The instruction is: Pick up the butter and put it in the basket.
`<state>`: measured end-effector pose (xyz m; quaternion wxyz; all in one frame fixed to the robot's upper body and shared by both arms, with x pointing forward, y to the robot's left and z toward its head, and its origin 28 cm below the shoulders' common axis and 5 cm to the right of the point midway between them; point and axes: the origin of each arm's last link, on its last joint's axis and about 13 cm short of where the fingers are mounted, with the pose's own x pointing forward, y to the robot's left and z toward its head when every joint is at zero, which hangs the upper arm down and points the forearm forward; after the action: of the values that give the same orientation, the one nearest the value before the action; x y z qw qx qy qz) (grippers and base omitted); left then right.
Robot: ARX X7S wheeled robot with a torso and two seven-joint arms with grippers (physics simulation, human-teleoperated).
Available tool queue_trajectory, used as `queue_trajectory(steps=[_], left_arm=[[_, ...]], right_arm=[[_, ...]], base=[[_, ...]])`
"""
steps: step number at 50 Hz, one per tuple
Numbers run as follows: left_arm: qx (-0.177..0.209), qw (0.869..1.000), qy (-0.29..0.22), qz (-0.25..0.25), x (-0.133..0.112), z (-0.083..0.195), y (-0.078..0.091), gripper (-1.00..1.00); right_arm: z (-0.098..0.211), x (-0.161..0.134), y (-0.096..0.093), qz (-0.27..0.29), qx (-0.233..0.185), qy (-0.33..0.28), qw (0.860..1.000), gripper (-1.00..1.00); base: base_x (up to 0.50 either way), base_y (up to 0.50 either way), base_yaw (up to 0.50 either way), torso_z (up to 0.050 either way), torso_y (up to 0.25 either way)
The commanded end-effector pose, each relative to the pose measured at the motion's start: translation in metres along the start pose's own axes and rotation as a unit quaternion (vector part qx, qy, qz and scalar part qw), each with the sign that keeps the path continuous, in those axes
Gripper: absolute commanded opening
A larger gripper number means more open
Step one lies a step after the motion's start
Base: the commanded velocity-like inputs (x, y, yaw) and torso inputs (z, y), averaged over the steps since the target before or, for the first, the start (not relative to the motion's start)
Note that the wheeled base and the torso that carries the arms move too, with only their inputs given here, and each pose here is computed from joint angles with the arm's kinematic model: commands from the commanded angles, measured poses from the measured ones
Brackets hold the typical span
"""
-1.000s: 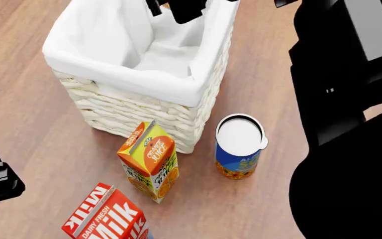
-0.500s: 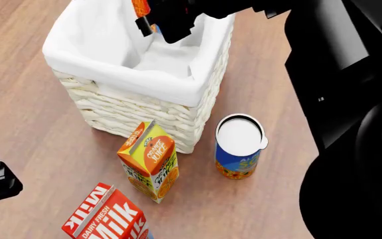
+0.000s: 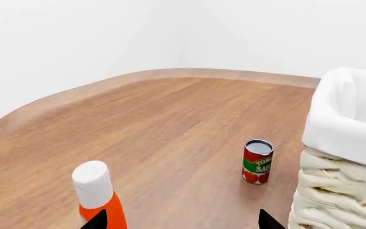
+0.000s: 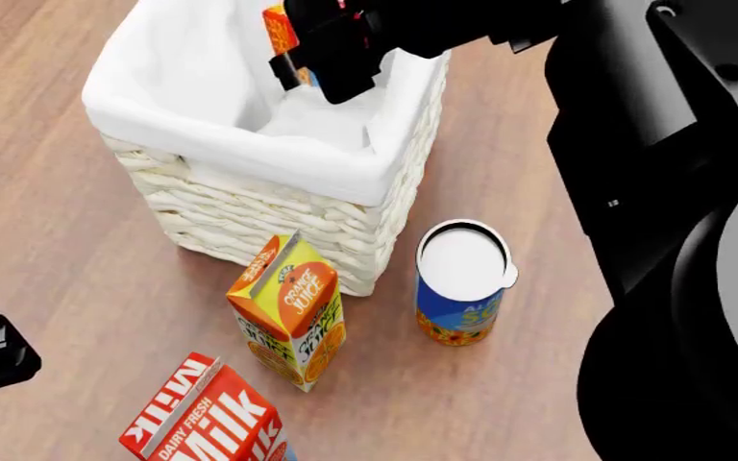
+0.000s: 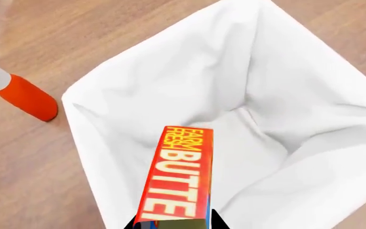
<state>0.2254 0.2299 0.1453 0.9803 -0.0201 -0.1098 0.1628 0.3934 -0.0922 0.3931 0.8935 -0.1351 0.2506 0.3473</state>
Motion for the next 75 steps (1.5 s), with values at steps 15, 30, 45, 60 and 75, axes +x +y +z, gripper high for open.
queue_trajectory(steps=[15,30,45,60,75], left_arm=[[0.003,1.000,-0.009,0.003,0.003,-0.001,0.001,1.00],[0.003,1.000,-0.014,-0.001,0.003,-0.001,0.000,1.00],[0.002,0.999,-0.034,-0.004,0.001,0.006,0.004,1.00],[-0.009,0.998,-0.055,-0.009,-0.003,0.016,0.008,1.00],[-0.027,0.996,-0.085,-0.008,-0.006,0.028,0.014,1.00]], right_arm=[[0.028,-0.004,0.006,-0.015,-0.071,-0.114,0.991,1.00],[0.049,0.000,0.006,-0.123,-0.173,-0.256,0.943,1.00],[0.025,-0.011,0.019,-0.190,-0.233,-0.309,0.902,1.00],[-0.016,-0.045,0.042,-0.244,-0.235,-0.360,0.869,1.00],[-0.071,-0.081,0.070,-0.293,-0.222,-0.371,0.853,1.00]], base=[[0.00,0.00,0.00,0.000,0.000],[0.00,0.00,0.00,0.000,0.000],[0.00,0.00,0.00,0.000,0.000],[0.00,0.00,0.00,0.000,0.000],[0.00,0.00,0.00,0.000,0.000]])
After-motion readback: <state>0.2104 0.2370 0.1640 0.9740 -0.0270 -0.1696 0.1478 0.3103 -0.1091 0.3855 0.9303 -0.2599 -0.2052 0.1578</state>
